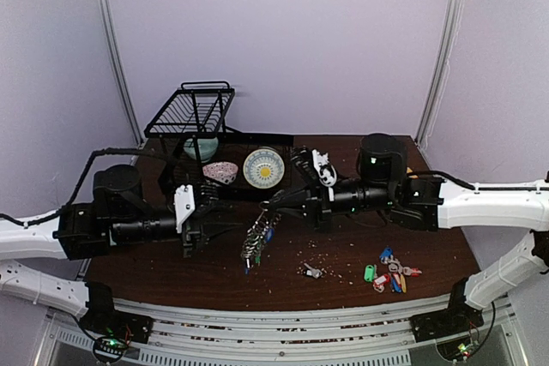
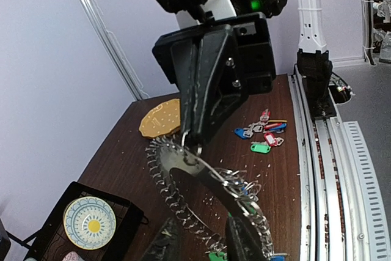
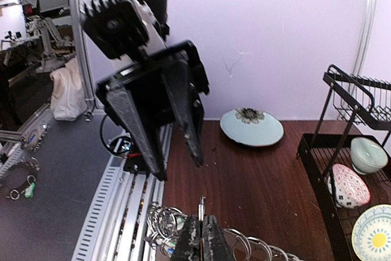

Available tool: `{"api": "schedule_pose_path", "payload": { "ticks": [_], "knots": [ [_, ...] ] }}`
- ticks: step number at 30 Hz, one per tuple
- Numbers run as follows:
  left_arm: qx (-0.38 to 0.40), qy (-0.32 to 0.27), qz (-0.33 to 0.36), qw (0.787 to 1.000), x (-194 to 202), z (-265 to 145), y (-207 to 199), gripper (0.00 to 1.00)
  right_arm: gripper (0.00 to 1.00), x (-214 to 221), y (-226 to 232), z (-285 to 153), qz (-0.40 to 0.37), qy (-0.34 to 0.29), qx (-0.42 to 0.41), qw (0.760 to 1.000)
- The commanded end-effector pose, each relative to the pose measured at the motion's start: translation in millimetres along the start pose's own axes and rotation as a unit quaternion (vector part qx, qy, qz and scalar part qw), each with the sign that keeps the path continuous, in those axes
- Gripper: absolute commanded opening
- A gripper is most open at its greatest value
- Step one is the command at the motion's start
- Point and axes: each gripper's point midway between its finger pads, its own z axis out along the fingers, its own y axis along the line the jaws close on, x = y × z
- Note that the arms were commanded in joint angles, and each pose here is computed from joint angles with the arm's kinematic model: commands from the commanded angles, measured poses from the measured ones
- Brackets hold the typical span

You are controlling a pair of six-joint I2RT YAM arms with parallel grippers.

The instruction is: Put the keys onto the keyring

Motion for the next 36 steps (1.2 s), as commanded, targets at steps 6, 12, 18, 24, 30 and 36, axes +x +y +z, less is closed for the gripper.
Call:
{"api": "schedule_pose_path", "payload": {
  "ticks": [6, 12, 18, 24, 30, 36],
  "knots": [
    [0.002, -0.152, -0.030, 0.988, -57, 3, 3, 0.24, 0.00, -68, 29, -22, -0.039, -0.160, -0.059, 0.985],
    [0.029, -0.193, -0.033, 0.980, -74, 4, -3, 0.22, 0.00, -67, 32, -19, -0.045, -0.158, -0.062, 0.984],
    [0.037, -0.196, -0.039, 0.979, -76, 10, -5, 0.19, 0.00, -66, 33, -17, -0.054, -0.149, -0.055, 0.986],
    [0.024, -0.188, -0.044, 0.981, -73, 16, 0, 0.11, 0.00, -64, 35, -15, -0.057, -0.144, -0.057, 0.986],
    [0.033, -0.195, -0.041, 0.979, -76, 17, -3, 0.12, 0.00, -61, 33, -13, -0.059, -0.134, -0.051, 0.988],
    [0.036, -0.194, -0.039, 0.980, -75, 18, -4, 0.00, 0.00, -59, 33, -12, -0.061, -0.129, -0.049, 0.989]
  ]
}}
